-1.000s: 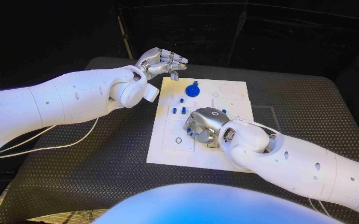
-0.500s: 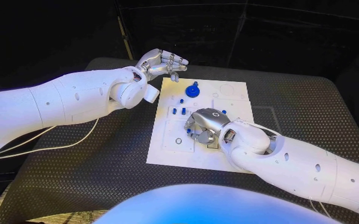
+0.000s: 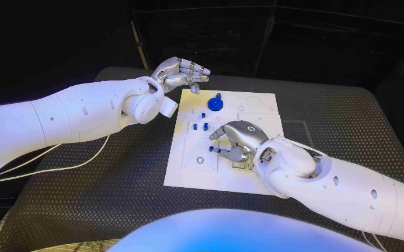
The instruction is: Assemble the parts on the task board
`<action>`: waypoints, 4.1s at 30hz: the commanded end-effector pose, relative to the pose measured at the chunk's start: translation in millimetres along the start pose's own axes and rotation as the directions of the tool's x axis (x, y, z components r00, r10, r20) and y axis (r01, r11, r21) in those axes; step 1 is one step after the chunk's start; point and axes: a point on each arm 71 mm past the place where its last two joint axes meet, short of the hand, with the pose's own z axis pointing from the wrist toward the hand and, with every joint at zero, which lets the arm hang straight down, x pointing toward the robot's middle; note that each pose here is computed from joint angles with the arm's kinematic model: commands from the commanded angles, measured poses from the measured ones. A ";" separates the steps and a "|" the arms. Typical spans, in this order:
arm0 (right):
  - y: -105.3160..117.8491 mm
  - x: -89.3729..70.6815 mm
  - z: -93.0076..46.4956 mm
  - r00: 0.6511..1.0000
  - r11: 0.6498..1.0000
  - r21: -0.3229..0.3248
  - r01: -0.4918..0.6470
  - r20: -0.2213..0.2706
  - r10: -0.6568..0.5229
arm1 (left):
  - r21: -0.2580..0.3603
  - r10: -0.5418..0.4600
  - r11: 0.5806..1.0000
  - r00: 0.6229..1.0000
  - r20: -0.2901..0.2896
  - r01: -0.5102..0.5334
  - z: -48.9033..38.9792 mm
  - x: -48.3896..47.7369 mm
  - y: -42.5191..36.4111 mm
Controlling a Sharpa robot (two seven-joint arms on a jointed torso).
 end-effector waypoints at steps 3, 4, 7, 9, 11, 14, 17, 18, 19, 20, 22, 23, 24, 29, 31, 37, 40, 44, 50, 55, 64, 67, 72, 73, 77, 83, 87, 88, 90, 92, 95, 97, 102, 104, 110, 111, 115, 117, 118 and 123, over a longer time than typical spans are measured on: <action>-8.7 -10.5 -11.1 0.996 0.998 0.018 -0.063 0.059 0.062 | 0.001 -0.009 1.000 1.000 -0.012 0.009 1.2 1.0 -0.8; -13.3 -12.4 -13.5 0.996 0.997 0.034 -0.066 0.056 0.064 | 0.000 -0.009 1.000 1.000 -0.012 0.009 1.2 1.1 -0.7; -29.4 -21.1 -19.8 0.997 0.994 0.089 -0.069 0.048 0.065 | 0.000 -0.009 1.000 1.000 -0.011 0.009 1.1 0.7 -0.5; -39.0 -25.7 -24.5 0.997 0.991 0.119 -0.063 0.047 0.057 | -0.001 -0.008 1.000 1.000 -0.010 0.008 1.0 0.2 -0.4; -47.3 -30.0 -28.7 0.998 0.989 0.141 -0.049 0.048 0.043 | -0.002 -0.008 1.000 1.000 -0.009 0.008 0.6 -0.6 -0.2; -56.6 -35.0 -33.9 0.999 0.986 0.163 -0.024 0.051 0.016 | -0.004 -0.007 1.000 1.000 -0.007 0.007 0.1 -1.6 0.1; -62.6 -38.4 -36.6 0.998 0.985 0.173 -0.007 0.056 -0.003 | -0.004 -0.007 1.000 1.000 -0.006 0.007 -0.1 -2.0 0.2; -63.6 -39.3 -36.9 0.998 0.985 0.172 -0.004 0.059 -0.006 | -0.004 -0.007 1.000 1.000 -0.007 0.007 0.0 -2.0 0.2; -64.1 -39.9 -37.0 0.998 0.985 0.170 -0.002 0.063 -0.009 | -0.004 -0.007 1.000 1.000 -0.007 0.007 0.0 -1.8 0.2; -64.2 -40.4 -36.9 0.998 0.986 0.167 -0.001 0.066 -0.010 | -0.004 -0.008 1.000 1.000 -0.008 0.008 0.0 -1.7 0.2; -64.0 -41.0 -36.3 0.997 0.987 0.160 0.001 0.070 -0.012 | -0.004 -0.008 1.000 1.000 -0.009 0.008 0.1 -1.3 0.1; -63.9 -41.1 -36.0 0.997 0.988 0.157 0.002 0.071 -0.013 | -0.004 -0.008 1.000 1.000 -0.009 0.008 0.0 -1.2 0.1; -63.8 -41.2 -35.7 0.997 0.988 0.155 0.002 0.071 -0.014 | -0.004 -0.008 1.000 1.000 -0.009 0.008 0.0 -1.3 0.1; -63.8 -41.3 -34.1 0.997 0.989 0.148 0.004 0.076 -0.015 | -0.005 -0.008 1.000 1.000 -0.008 0.008 -0.4 -1.7 0.2; -63.6 -41.5 -33.5 0.997 0.990 0.144 0.003 0.081 -0.015 | -0.005 -0.008 1.000 1.000 -0.009 0.008 -0.5 -1.7 0.2; -64.0 -42.9 -31.5 0.994 0.991 0.134 -0.013 0.111 -0.002 | -0.005 -0.009 1.000 1.000 -0.010 0.009 -0.3 -1.1 0.1; -64.4 -44.0 -30.7 0.992 0.991 0.131 -0.024 0.124 0.008 | -0.005 -0.009 1.000 1.000 -0.011 0.009 -0.3 -1.0 0.1; -65.5 -46.1 -28.9 0.990 0.990 0.134 -0.036 0.138 0.017 | -0.005 -0.009 1.000 1.000 -0.011 0.009 -0.4 -1.1 0.1; -67.6 -45.3 -24.9 0.992 0.989 0.149 -0.022 0.129 0.003 | -0.005 -0.009 1.000 1.000 -0.012 0.009 -0.2 -0.9 0.0; -71.6 -43.9 -23.6 0.994 0.986 0.169 0.007 0.102 -0.025 | -0.005 -0.009 1.000 1.000 -0.012 0.009 -0.1 -0.7 0.0; -80.4 -40.2 -22.9 0.998 0.975 0.214 0.059 0.015 -0.064 | -0.005 -0.009 1.000 1.000 -0.012 0.009 -0.1 -0.7 0.0; -81.4 -39.8 -22.7 0.997 0.973 0.222 0.071 0.006 -0.074 | -0.005 -0.009 1.000 1.000 -0.012 0.009 -0.1 -0.8 0.0; -82.5 -39.8 -22.4 0.996 0.970 0.231 0.080 0.004 -0.084 | -0.006 -0.009 1.000 1.000 -0.011 0.009 -0.1 -1.0 0.1; -82.7 -39.8 -22.3 0.996 0.969 0.232 0.082 0.004 -0.086 | -0.006 -0.009 1.000 1.000 -0.012 0.009 -0.1 -1.0 0.1; -84.3 -38.9 -22.0 0.996 0.966 0.240 0.090 -0.008 -0.091 | -0.006 -0.009 1.000 1.000 -0.012 0.009 -0.2 -1.1 0.1; -83.8 -39.3 -21.2 0.996 0.968 0.237 0.089 0.002 -0.092 | -0.006 -0.009 1.000 1.000 -0.012 0.009 -0.2 -1.2 0.2; -83.6 -40.3 -20.8 0.996 0.968 0.235 0.085 0.018 -0.092 | -0.007 -0.010 1.000 1.000 -0.012 0.009 -0.3 -1.1 0.2; -83.6 -40.4 -20.7 0.996 0.968 0.235 0.085 0.021 -0.092 | -0.008 -0.010 1.000 1.000 -0.013 0.009 -0.3 -1.1 0.3; -83.6 -40.7 -20.4 0.995 0.969 0.235 0.083 0.028 -0.092 | -0.009 -0.010 1.000 1.000 -0.013 0.010 -0.3 -1.3 0.4; -83.6 -40.9 -19.9 0.995 0.968 0.235 0.081 0.033 -0.092 | -0.011 -0.010 1.000 1.000 -0.013 0.010 -0.4 -1.4 0.5; -83.8 -40.7 -18.8 0.995 0.968 0.238 0.080 0.038 -0.091 | -0.013 -0.010 1.000 1.000 -0.015 0.010 -0.6 -1.5 0.7; -84.0 -40.7 -18.1 0.995 0.967 0.242 0.078 0.042 -0.091 | -0.013 -0.011 1.000 1.000 -0.015 0.010 -0.6 -1.5 0.7; -84.1 -42.8 -17.4 0.992 0.965 0.251 0.074 0.077 -0.096 | -0.015 -0.011 1.000 1.000 -0.016 0.011 -0.8 -1.5 0.8; -83.2 -43.9 -17.6 0.991 0.966 0.249 0.071 0.091 -0.096 | -0.016 -0.011 1.000 1.000 -0.016 0.011 -0.9 -1.8 0.9; -77.8 -56.4 -17.5 0.989 0.970 0.243 0.022 0.137 -0.056 | -0.018 -0.011 1.000 1.000 -0.017 0.011 -1.3 -2.6 1.2; -76.6 -59.3 -17.8 0.989 0.971 0.240 0.010 0.144 -0.046 | -0.018 -0.011 1.000 1.000 -0.017 0.011 -1.2 -2.8 1.3; -69.5 -71.0 -18.9 0.985 0.975 0.221 -0.029 0.171 -0.009 | -0.019 -0.011 1.000 1.000 -0.017 0.011 -0.6 -3.5 1.7; -64.0 -78.0 -19.4 0.982 0.978 0.204 -0.046 0.188 0.007 | -0.019 -0.011 1.000 1.000 -0.016 0.010 -0.5 -3.9 1.9; -60.8 -81.9 -19.4 0.980 0.979 0.194 -0.055 0.197 0.016 | -0.020 -0.010 1.000 1.000 -0.016 0.010 -0.4 -4.1 1.9; -43.4 -92.7 -20.3 0.974 0.986 0.140 -0.093 0.218 0.061 | -0.019 -0.010 1.000 1.000 -0.015 0.010 -0.1 -4.1 2.0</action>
